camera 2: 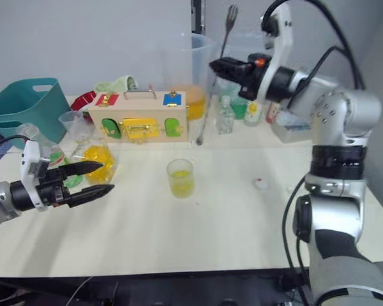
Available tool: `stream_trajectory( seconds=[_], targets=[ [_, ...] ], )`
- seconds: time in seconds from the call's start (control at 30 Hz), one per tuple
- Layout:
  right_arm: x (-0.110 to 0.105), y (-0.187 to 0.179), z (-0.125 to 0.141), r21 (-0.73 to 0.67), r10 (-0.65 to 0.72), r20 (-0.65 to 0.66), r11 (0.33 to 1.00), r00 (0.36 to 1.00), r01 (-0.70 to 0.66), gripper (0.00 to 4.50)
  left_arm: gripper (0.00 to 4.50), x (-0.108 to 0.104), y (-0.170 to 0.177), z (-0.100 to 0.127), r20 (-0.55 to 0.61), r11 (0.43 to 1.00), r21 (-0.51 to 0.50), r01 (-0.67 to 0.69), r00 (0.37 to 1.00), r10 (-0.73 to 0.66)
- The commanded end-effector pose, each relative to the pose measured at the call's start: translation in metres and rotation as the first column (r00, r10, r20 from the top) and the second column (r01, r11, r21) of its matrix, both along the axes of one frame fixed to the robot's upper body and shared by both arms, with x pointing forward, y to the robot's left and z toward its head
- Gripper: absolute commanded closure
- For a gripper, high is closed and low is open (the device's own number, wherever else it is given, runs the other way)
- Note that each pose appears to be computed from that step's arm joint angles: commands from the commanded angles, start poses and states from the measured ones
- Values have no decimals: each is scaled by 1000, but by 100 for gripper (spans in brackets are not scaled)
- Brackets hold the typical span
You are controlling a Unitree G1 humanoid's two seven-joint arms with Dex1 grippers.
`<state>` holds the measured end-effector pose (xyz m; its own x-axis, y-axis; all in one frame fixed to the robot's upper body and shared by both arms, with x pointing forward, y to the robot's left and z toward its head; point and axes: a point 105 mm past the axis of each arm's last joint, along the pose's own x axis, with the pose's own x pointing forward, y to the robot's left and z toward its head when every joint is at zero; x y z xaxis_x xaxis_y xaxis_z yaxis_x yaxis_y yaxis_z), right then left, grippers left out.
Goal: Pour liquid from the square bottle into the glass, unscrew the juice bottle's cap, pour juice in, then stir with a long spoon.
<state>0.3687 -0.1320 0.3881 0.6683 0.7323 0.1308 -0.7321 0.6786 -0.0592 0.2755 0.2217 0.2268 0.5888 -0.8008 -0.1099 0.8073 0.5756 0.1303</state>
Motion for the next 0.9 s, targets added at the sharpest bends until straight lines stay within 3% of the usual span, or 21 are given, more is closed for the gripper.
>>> stream_trajectory(
  seconds=[0.03, 0.17, 0.2, 0.3, 0.43, 0.63, 0.8, 0.9],
  targets=[
    [-6, -7, 3, -58, -15, -74, 998, 997, 11, 450, 1, -5, -1, 14, 32, 1000, -8, 19, 999, -18],
    [1, -18, -25, -139, -74, -252, 989, 965, 39, 450, 1, -1, 6, 1, 34, 984, 167, -64, 998, 59],
    [2, -19, -48, -209, -93, -345, 978, 934, 20, 450, 1, -1, 6, -2, 52, 981, 180, -79, 996, 71],
    [0, -18, -91, -259, -107, -575, 964, 811, -56, 450, 1, -6, 4, -5, 109, 982, 154, -104, 990, 88],
    [4, -13, -125, -241, -100, -721, 964, 686, -113, 450, 1, -14, 0, -4, 136, 987, 116, -114, 986, 97],
    [20, -12, -183, -287, -188, -808, 953, 558, -94, 450, 1, -25, 0, -7, 138, 985, 88, -151, 981, 138],
    [38, -19, -213, -407, -306, -758, 912, 576, -51, 450, 1, -31, 5, -14, 133, 977, 86, -196, 974, 184],
    [40, -15, -220, -421, -306, -754, 904, 582, -70, 450, 1, -35, 3, -19, 129, 974, 88, -209, 972, 197]
  ],
)
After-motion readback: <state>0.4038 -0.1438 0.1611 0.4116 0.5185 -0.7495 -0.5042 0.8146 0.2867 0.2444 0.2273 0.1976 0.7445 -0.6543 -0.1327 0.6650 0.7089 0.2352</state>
